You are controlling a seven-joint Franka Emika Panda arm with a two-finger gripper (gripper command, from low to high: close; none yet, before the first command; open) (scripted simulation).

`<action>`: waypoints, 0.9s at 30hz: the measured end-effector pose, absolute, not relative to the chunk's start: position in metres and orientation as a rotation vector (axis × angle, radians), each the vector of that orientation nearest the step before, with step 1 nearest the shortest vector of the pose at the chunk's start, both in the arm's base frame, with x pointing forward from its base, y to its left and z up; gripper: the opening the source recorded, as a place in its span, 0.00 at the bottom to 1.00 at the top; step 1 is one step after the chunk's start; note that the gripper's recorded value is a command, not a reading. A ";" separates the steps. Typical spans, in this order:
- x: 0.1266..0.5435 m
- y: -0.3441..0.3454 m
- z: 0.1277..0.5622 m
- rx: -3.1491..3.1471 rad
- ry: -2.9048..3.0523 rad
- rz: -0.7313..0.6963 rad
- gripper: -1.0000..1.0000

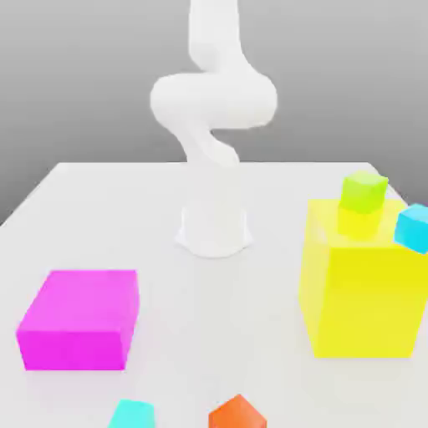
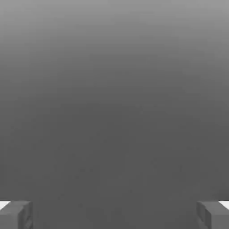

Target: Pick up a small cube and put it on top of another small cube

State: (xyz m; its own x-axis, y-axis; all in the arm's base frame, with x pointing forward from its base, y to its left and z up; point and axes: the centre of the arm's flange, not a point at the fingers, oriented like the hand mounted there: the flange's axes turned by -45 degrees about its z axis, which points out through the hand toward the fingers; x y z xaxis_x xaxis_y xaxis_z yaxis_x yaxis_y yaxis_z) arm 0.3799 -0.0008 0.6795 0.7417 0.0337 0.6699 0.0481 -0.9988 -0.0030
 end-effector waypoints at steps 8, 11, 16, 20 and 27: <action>0.469 0.008 0.559 -2.965 -0.346 -0.799 0.50; 0.492 0.013 0.509 -2.975 -0.444 -0.684 0.50; 0.519 0.022 0.421 -2.986 -0.605 -0.493 0.50; 0.528 0.031 0.350 -2.985 -0.743 -0.340 0.50; 0.522 0.031 0.227 -2.977 -0.968 -0.068 0.50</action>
State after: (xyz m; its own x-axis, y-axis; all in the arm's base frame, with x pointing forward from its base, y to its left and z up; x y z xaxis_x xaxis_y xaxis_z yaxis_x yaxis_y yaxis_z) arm 0.5216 0.0313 0.2272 0.8079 0.5876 0.0447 0.5881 -0.8088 0.0031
